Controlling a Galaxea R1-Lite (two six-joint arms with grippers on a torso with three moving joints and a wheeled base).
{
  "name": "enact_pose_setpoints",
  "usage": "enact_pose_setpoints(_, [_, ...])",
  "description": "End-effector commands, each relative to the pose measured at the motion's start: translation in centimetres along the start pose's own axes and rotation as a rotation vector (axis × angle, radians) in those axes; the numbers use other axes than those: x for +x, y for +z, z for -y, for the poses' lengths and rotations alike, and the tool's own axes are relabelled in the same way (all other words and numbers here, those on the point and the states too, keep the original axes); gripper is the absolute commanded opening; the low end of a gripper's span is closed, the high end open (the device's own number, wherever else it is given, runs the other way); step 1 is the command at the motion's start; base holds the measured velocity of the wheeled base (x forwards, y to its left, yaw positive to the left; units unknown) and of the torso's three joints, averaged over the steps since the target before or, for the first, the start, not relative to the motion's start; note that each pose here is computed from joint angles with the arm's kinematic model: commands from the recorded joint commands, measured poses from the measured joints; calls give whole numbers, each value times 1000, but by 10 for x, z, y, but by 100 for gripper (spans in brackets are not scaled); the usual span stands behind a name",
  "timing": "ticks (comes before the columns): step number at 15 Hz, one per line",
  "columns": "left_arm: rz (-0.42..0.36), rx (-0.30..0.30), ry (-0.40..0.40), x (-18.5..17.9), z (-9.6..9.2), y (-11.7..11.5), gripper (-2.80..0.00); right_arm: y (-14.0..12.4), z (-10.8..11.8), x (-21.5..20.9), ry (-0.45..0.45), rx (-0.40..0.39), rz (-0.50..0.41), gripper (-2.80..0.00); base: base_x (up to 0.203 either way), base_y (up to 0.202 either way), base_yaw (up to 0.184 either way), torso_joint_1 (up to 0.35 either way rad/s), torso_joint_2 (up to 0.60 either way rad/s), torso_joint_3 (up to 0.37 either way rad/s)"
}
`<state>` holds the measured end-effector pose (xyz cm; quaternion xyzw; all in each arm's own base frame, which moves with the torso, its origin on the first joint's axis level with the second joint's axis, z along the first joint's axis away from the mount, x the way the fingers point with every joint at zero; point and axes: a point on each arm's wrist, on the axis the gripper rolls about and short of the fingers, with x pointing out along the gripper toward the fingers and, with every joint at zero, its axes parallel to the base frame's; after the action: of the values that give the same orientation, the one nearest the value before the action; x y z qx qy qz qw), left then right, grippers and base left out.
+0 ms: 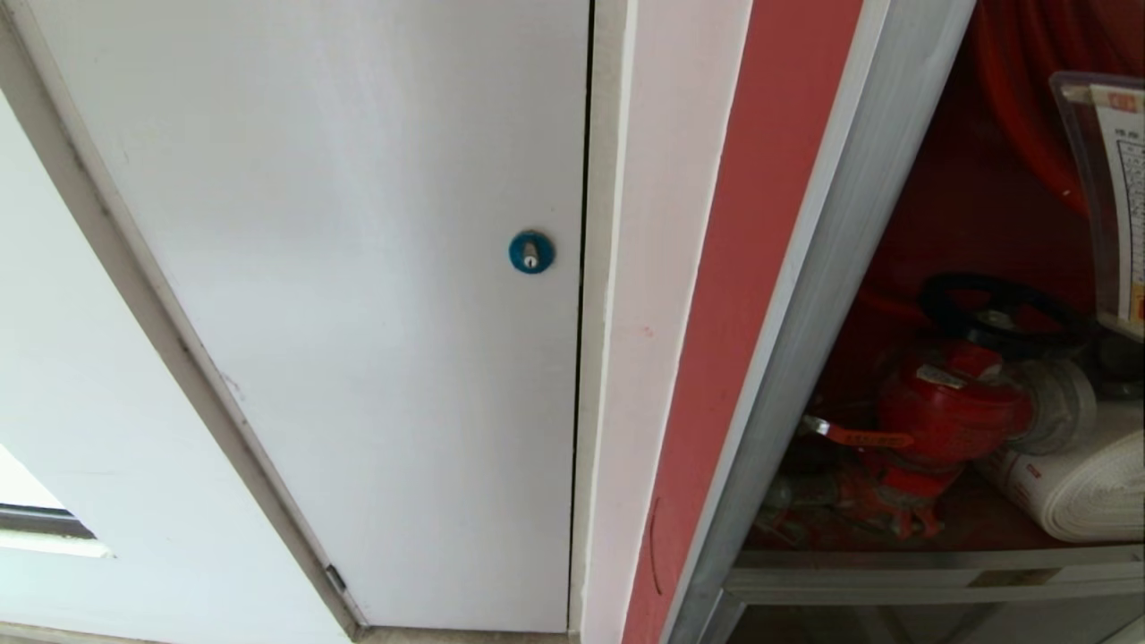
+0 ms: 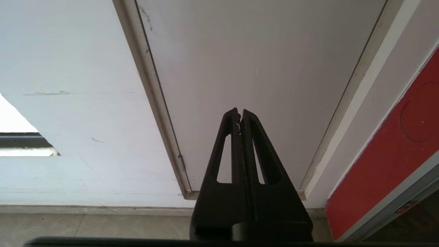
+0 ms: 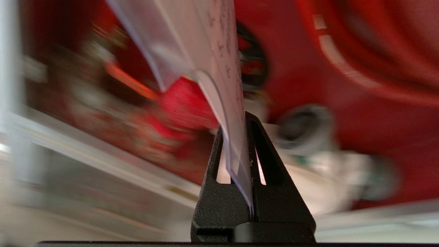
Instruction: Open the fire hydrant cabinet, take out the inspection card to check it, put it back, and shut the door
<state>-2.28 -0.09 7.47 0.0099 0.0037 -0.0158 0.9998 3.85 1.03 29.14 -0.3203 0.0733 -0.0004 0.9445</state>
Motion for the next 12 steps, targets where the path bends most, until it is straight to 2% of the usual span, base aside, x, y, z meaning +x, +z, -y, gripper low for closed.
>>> enact_pose_setpoints(1, [0, 0, 1, 0, 0, 0, -280, -3, -1, 2, -77, -139, -70, -280, 0, 0, 0, 0, 0, 0])
enact_pose_setpoints(2, [-2, 0, 1, 0, 0, 0, -280, -3, -2, 5, -116, -195, -114, -280, 0, 0, 0, 0, 0, 0])
enact_pose_setpoints(7, [-2, 0, 1, 0, 0, 0, -280, 3, -12, 24, -204, -346, -270, -280, 0, 0, 0, 0, 0, 0])
enact_pose_setpoints(10, [-2, 0, 1, 0, 0, 0, -280, 8, -17, 41, -244, -422, -381, -280, 0, 0, 0, 0, 0, 0])
enact_pose_setpoints(12, [-1, 0, 1, 0, 0, 0, -280, 10, -17, 57, -276, -441, -470, -280, 0, 0, 0, 0, 0, 0])
